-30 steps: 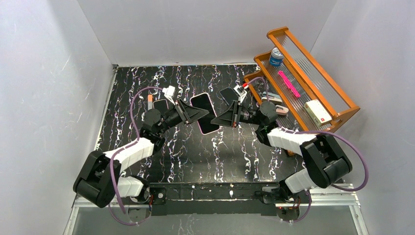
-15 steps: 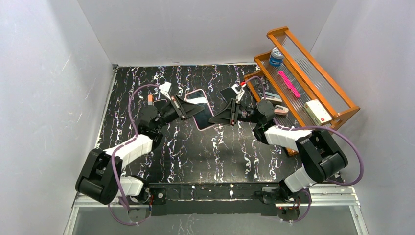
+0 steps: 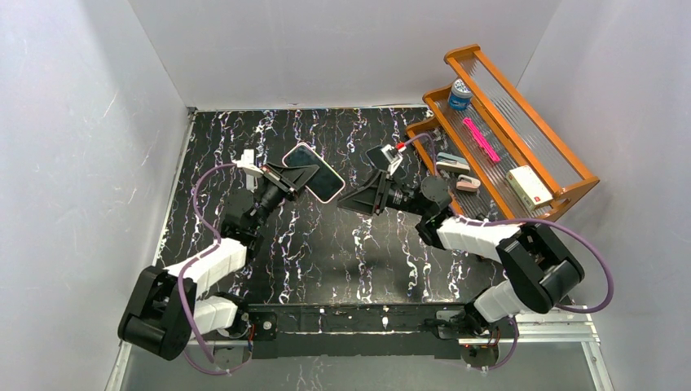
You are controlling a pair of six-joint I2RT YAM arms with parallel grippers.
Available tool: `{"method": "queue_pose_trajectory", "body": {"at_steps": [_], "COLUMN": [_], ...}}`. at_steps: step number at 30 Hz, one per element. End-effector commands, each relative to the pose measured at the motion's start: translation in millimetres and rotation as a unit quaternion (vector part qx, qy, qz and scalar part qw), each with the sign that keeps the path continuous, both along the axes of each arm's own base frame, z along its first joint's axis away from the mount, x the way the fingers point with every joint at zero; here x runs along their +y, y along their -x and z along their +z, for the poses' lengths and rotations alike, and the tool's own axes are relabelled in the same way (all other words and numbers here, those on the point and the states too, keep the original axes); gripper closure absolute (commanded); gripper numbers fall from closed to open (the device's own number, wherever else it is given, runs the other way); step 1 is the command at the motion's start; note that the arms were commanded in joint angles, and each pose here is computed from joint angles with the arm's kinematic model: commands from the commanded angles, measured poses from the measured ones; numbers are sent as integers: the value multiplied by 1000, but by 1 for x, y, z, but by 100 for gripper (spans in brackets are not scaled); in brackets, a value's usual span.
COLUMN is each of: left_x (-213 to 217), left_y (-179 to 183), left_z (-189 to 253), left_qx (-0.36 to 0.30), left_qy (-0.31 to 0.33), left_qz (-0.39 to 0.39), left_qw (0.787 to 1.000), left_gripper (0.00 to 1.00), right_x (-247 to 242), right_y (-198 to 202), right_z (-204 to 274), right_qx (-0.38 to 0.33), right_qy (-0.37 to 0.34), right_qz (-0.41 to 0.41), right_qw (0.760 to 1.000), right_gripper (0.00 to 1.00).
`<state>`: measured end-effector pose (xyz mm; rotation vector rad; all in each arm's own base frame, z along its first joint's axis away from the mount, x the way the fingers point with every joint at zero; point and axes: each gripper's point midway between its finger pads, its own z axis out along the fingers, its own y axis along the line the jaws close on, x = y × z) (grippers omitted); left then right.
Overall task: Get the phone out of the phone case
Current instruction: Remove the phone case from the phone.
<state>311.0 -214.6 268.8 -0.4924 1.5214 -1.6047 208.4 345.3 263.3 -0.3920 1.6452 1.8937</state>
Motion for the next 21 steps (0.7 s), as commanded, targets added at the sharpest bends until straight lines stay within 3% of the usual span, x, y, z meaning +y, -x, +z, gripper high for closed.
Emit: {"method": "queue_pose_trajectory", "body": {"at_steps": [1,5,15,21], "left_x": [11,8,1,-2], "left_y": [4,7,9,9], "left_z": [37,31,27,27], "left_qx": [-41,-27,-5,1], "left_qy": [54,65,81,81], "left_qz": [49,60,79,77], "left_qw": [997,996,994,994], "left_gripper": [100,100,100,100], "right_x": [10,19,25,24], "right_y": [-4,-3,4,3], "right_z": [10,10,12,11], "right_qx": [-25,-30,-74,-83], "right_qy": [-25,-33,-46,-45], "right_qz": [-26,-35,-32,-40], "right_qw": [999,998,996,995], "right_gripper": [22,26,50,58]}}
